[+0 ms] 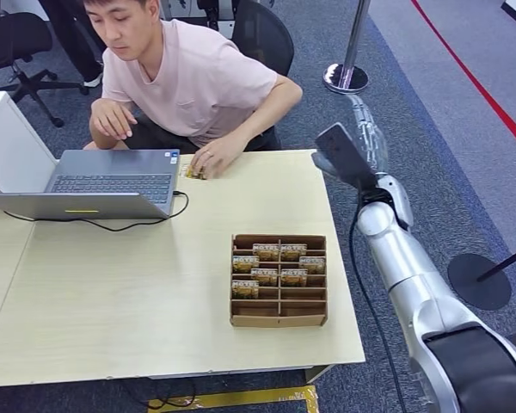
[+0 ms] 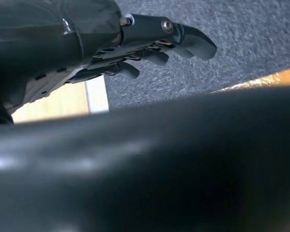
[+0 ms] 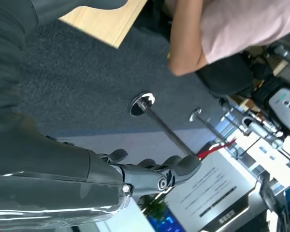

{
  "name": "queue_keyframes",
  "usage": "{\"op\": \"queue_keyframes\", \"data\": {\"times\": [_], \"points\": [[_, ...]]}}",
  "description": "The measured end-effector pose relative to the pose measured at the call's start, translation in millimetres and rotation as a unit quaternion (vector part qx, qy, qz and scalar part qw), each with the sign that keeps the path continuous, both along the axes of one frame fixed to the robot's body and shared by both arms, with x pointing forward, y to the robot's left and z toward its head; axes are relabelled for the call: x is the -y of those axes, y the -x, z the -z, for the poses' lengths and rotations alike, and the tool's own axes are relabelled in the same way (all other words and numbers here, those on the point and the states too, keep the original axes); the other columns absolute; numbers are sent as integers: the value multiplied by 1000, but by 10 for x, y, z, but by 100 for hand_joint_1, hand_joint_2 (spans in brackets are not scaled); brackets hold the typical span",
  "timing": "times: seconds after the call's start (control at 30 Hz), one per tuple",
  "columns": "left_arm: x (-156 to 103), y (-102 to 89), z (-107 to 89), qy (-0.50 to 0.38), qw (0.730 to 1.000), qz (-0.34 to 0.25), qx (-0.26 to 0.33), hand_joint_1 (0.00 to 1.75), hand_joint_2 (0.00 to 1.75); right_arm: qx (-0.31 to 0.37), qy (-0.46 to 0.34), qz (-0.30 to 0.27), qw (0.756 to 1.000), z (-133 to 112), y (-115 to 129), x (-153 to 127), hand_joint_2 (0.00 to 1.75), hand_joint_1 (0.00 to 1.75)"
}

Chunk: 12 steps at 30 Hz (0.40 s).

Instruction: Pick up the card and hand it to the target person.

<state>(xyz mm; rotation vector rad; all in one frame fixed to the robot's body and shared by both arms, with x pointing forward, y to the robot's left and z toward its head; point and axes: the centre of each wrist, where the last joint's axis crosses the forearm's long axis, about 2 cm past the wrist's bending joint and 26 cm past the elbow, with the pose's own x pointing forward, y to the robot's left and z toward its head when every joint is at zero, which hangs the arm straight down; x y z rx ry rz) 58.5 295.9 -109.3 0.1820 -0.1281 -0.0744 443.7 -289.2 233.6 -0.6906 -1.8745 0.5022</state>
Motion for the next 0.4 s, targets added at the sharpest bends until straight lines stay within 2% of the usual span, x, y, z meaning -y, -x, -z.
{"op": "queue_keyframes", "data": {"times": [0.2,0.4], "points": [[-119,6,-2,-18,1000,-17,-3,0,0,23,-4,73,997,-2,63,622,175,0],[-231,23,-5,-36,999,-34,-2,0,0,48,11,141,989,303,368,1215,175,0]]}}
